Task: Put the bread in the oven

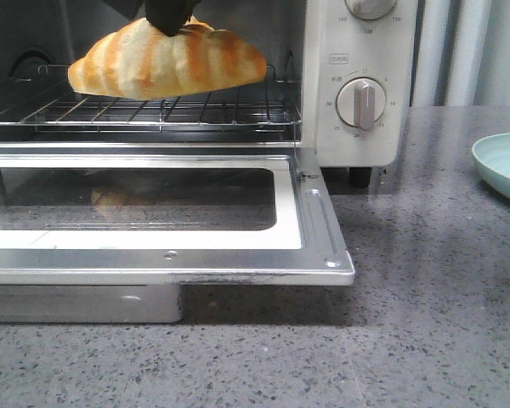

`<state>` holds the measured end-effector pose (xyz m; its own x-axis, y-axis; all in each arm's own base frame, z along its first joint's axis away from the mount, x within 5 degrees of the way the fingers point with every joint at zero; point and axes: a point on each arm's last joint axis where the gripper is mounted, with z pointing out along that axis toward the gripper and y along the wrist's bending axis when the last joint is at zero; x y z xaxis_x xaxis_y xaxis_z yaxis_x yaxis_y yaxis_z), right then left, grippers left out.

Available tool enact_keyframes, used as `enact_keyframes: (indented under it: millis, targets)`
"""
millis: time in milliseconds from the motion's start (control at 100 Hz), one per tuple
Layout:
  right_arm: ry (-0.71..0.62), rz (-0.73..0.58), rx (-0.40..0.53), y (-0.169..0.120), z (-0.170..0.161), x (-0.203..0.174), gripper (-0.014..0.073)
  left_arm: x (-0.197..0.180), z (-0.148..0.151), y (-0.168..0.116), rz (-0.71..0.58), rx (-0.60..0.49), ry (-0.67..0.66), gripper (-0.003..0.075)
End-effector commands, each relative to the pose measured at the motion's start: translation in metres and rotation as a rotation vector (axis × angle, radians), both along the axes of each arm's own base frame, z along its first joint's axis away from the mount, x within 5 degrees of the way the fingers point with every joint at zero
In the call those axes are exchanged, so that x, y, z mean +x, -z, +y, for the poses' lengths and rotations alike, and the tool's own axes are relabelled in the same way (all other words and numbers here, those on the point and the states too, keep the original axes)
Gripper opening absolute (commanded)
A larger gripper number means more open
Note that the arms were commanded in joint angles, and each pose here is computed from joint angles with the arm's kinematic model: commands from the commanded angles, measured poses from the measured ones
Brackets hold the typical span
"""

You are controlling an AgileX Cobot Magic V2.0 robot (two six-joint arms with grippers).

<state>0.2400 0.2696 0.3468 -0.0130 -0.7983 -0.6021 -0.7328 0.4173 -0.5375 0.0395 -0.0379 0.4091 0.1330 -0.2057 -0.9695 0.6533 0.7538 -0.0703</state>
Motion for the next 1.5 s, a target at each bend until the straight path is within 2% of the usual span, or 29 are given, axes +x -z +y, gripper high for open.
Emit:
enact_keyframes:
  millis: [0, 390, 480, 630, 700, 1110, 1490]
  targets:
    - [-0.023, -0.093, 0.065, -0.024, -0.002, -0.001, -0.0048, -0.002, 0.004, -0.014, -0.056, -0.064, -0.022, -0.0021]
    - [-0.026, -0.098, 0.049, -0.021, 0.000, 0.001, -0.0036, -0.002, 0.004, -0.014, -0.056, -0.064, -0.022, -0.0021]
    - [-0.025, -0.089, 0.056, -0.020, 0.000, 0.000, 0.0052, -0.002, 0.004, -0.014, -0.056, -0.064, -0.022, -0.0021]
    - [-0.027, -0.084, 0.069, -0.020, 0.001, 0.000, 0.0308, -0.002, 0.004, -0.014, -0.057, -0.063, -0.023, -0.0021]
    - [-0.029, -0.086, 0.072, -0.021, 0.001, 0.000, 0.0356, -0.002, 0.004, -0.014, -0.058, -0.061, -0.024, -0.0021]
    - [-0.117, -0.110, 0.154, -0.041, 0.010, -0.030, 0.0339, -0.001, 0.003, -0.009, -0.061, 0.040, -0.036, -0.0021]
    - [-0.102, -0.081, 0.112, -0.037, 0.010, -0.033, 0.0339, -0.002, 0.002, -0.006, -0.037, 0.053, -0.020, -0.0021]
